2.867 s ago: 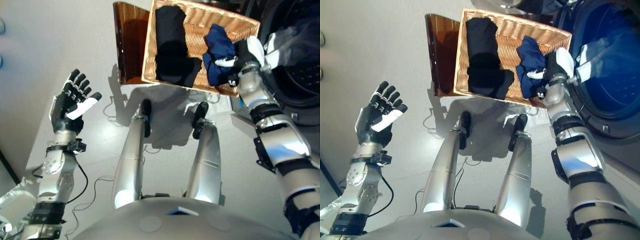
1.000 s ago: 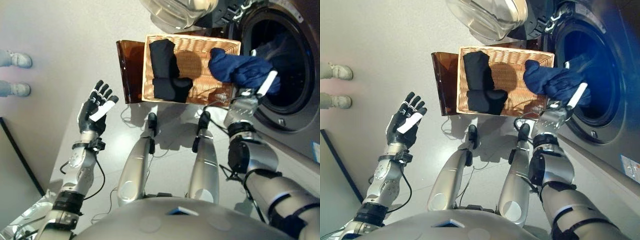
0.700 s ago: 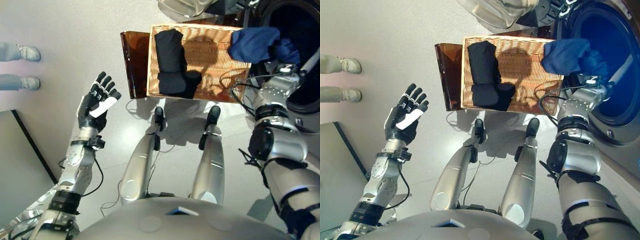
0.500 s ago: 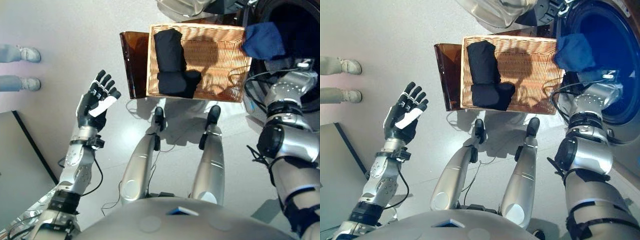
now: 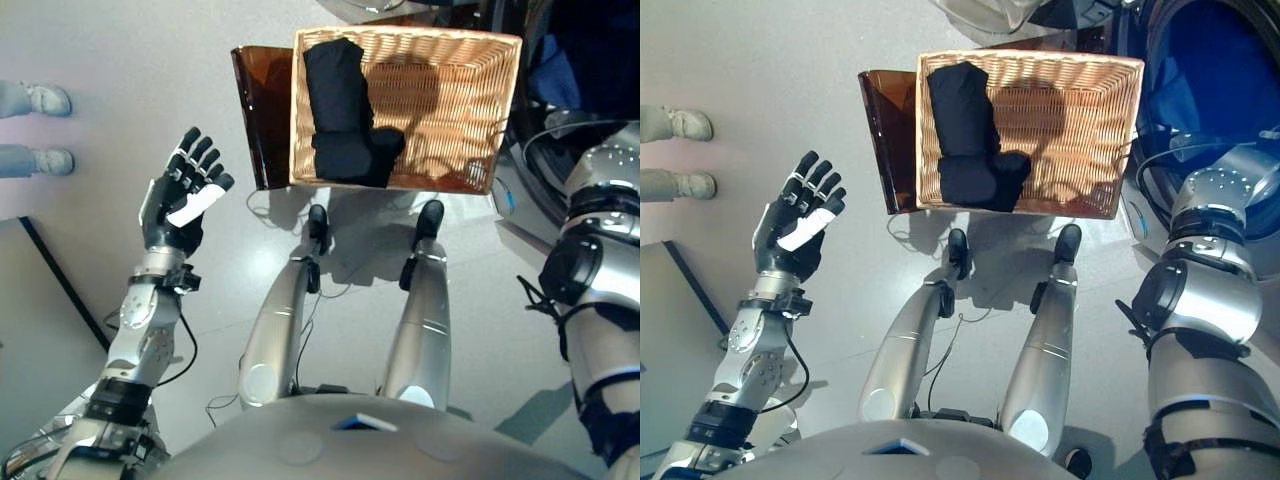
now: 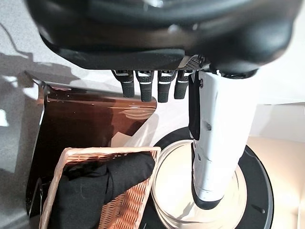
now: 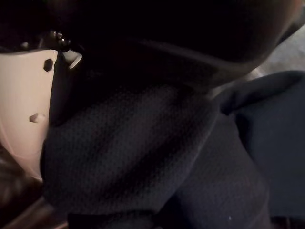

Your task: Pick up the clothes and place them into the washing machine

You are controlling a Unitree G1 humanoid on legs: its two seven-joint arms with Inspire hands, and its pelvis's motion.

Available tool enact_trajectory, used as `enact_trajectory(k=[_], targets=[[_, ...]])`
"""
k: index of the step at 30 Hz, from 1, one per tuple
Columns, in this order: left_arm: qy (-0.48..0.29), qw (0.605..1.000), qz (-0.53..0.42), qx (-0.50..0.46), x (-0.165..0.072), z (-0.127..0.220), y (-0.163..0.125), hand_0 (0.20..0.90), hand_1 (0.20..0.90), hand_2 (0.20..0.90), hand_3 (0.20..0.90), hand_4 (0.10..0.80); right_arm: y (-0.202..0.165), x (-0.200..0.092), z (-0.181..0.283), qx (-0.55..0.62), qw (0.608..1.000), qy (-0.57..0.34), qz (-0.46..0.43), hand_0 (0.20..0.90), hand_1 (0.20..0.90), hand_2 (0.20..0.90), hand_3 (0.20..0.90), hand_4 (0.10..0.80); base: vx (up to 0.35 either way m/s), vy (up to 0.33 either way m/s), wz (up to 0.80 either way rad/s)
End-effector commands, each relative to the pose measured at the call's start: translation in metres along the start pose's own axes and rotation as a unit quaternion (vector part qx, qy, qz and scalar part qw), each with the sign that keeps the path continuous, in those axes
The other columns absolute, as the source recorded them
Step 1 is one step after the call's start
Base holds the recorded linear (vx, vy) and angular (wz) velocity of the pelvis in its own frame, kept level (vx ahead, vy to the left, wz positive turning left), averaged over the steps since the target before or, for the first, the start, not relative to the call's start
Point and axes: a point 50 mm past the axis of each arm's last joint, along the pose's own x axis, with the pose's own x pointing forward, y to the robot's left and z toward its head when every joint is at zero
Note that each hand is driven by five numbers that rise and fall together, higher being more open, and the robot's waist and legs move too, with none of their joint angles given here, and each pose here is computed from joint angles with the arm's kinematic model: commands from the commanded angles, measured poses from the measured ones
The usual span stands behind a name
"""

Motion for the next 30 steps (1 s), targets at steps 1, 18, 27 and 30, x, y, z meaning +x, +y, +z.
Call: enact_trajectory(k=[1,18,27,30], targets=[[-0.105,0.994,0.018,0.008,-0.013,0.042,0.012,0.900,0.900,0.900,0.900,0.800,0.038,0.001,0.039,-0.018,0.990,-0.091,0.103,0.200,0.200,0.200,0.200,0.300,-0.043,-0.029,-0.05],[-0.081,0.995,0.010,0.060,-0.025,0.049,0.023,0.900,0.900,0.900,0.900,0.800,0.049,0.009,0.035,-0.267,0.955,-0.107,0.077,0.200,0.200,0.200,0.200,0.300,-0.033,-0.009,-0.02],[-0.070,0.994,-0.012,0.077,-0.027,0.048,0.020,0.900,0.900,0.900,0.900,0.800,0.061,0.012,0.042,-0.729,0.614,-0.276,0.119,0.200,0.200,0.200,0.200,0.300,-0.033,-0.014,-0.03],[-0.076,0.994,-0.024,0.079,-0.027,0.051,0.018,0.900,0.900,0.900,0.900,0.800,0.065,0.014,0.048,-0.805,0.493,-0.308,0.121,0.200,0.200,0.200,0.200,0.300,-0.010,-0.024,-0.01]])
